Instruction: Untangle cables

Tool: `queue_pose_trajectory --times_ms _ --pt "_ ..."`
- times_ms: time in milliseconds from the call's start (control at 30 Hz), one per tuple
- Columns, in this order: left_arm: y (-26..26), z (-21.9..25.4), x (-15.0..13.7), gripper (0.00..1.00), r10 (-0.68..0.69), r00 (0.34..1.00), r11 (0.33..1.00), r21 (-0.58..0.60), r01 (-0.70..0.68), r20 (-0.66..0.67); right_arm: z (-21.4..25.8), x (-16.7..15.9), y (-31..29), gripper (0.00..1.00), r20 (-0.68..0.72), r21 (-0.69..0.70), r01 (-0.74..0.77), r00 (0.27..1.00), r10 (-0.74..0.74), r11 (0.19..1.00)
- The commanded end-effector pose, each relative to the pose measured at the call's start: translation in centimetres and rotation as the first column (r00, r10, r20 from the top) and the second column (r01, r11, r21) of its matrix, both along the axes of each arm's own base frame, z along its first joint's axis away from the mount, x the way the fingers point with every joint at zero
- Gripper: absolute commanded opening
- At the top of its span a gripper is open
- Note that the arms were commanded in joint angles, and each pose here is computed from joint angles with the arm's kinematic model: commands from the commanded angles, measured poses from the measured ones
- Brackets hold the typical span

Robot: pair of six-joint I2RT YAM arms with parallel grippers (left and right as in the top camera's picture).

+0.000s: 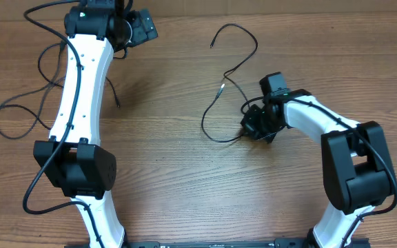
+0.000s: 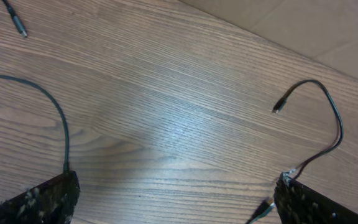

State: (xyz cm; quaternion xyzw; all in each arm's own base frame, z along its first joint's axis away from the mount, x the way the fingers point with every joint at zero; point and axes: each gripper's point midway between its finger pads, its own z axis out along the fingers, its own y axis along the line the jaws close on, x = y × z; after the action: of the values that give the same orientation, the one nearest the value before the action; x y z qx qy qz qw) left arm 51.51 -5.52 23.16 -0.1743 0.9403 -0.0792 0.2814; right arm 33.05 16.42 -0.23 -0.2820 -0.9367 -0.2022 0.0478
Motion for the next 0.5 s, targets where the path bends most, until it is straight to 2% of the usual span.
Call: queue_pose_trajectory --times_ms 0,467 --pt "-1.0 -0.4 0.0 1.00 -0.042 0.999 0.999 0.011 0.042 -0.004 -3.0 -2.9 -0.2 0.04 -0.104 -0.060 -0.020 0.994 0.013 0.998" --pt "-1.6 -0.4 -0.1 1.00 -0.053 0.999 0.999 0.011 0.053 -0.004 -2.7 -4.5 2.7 0.04 -0.119 -0.011 -0.093 0.989 0.091 0.996"
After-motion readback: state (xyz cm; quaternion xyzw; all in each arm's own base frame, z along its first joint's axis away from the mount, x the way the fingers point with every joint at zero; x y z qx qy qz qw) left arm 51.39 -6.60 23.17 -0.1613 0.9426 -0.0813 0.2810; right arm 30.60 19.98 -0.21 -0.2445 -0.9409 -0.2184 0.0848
